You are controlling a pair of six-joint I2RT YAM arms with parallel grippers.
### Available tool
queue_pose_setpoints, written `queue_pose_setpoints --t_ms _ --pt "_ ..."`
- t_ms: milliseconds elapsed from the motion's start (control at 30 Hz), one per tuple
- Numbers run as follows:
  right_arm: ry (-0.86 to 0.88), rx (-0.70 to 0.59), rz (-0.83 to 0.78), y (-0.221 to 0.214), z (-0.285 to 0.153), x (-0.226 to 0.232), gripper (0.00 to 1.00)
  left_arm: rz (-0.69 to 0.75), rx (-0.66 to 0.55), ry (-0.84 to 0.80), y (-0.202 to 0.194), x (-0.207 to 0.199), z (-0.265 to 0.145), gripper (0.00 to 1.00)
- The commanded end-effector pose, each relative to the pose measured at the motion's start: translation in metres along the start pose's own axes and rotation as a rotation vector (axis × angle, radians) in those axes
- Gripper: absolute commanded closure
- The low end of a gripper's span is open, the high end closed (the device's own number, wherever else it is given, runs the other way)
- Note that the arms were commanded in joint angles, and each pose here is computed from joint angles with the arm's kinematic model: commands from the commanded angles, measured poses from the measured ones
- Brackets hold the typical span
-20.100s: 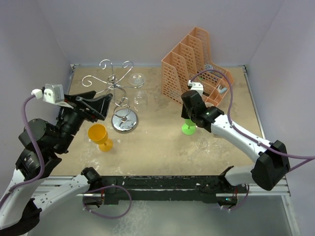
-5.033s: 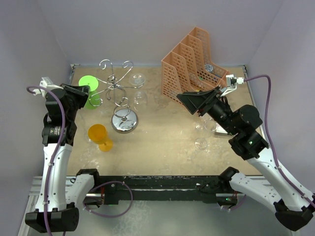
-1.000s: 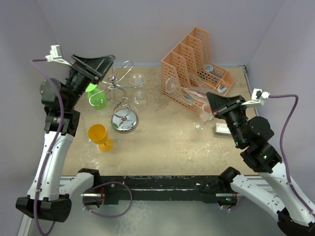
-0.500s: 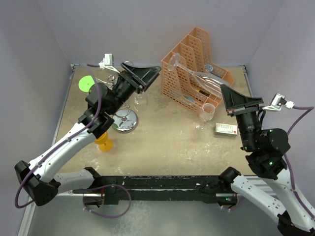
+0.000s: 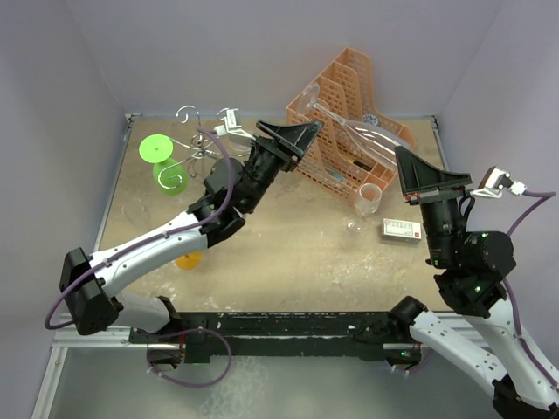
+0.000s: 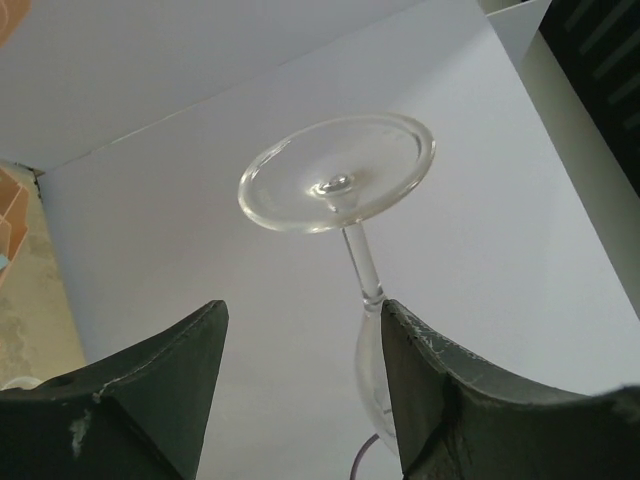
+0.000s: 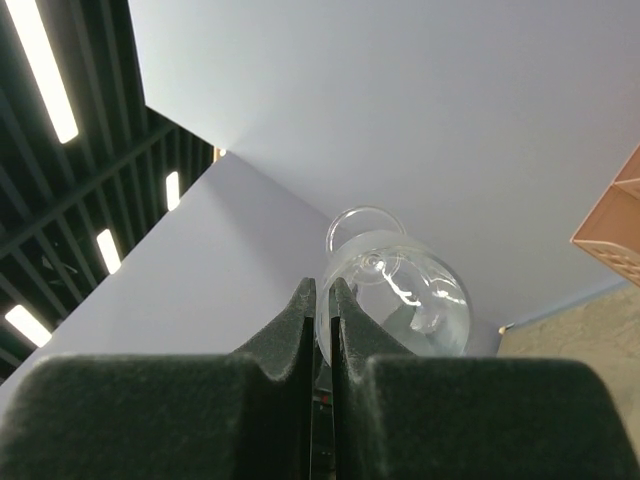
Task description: Place the wine glass upside down on the wine glass rack
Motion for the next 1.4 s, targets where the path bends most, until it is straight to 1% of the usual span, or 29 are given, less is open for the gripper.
queue_pose_setpoints --t_ms 0,167,333,500,567,600,667,800,933,1267,1300,1367 --pt "0.104 -0.028 0.068 0.007 -0.001 0.019 1.0 -0.011 -0.193 -0.13 0.03 -0.05 0.006 0.39" --pt "0.119 -0.009 0.07 0.006 -0.002 0.019 1.0 -0.032 -0.242 -0.175 0.038 -0.062 0.006 0.39" --pt "0.143 0.014 0.071 0.003 -0.001 0.021 1.0 -0.062 -0.28 -0.147 0.042 -0.061 0.007 0.39" --pt "0.17 0.035 0.076 0.0 -0.001 0.022 1.0 -0.087 -0.28 -0.131 0.041 -0.059 0.009 0.42" --pt "0.19 0.043 0.075 -0.001 0.0 0.024 1.0 -0.089 -0.287 -0.124 0.042 -0.06 0.01 0.44" --pt "0.204 0.05 0.073 -0.001 0.0 0.025 1.0 -0.087 -0.287 -0.116 0.041 -0.059 0.011 0.48" --pt "0.208 0.065 0.057 -0.006 0.001 0.02 1.0 -0.087 -0.295 -0.107 0.042 -0.06 0.013 0.58" --pt "0.234 0.085 0.028 -0.012 0.002 0.013 1.0 -0.076 -0.31 -0.098 0.044 -0.062 0.017 0.65" --pt "0.261 0.132 0.033 -0.02 0.0 0.007 1.0 -0.065 -0.318 -0.101 0.044 -0.063 0.019 0.66" --pt "0.3 0.178 0.03 -0.025 0.0 0.009 1.0 -0.047 -0.339 -0.073 0.046 -0.06 0.02 0.66" --pt "0.299 0.181 0.029 -0.025 0.0 0.009 1.0 -0.046 -0.342 -0.073 0.046 -0.06 0.02 0.67" --pt "0.292 0.186 0.024 -0.026 0.0 0.008 1.0 -0.043 -0.349 -0.068 0.047 -0.06 0.019 0.72"
Point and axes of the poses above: each gripper's point midway between its finger pads, its own z axis out along the fingers, its own x axis along the line the jaws close on, y = z × x, the point moved 10 cm from there along -z, back along the fingers, and after that the axes turned 7 degrees about z, right-handed, at the moved point
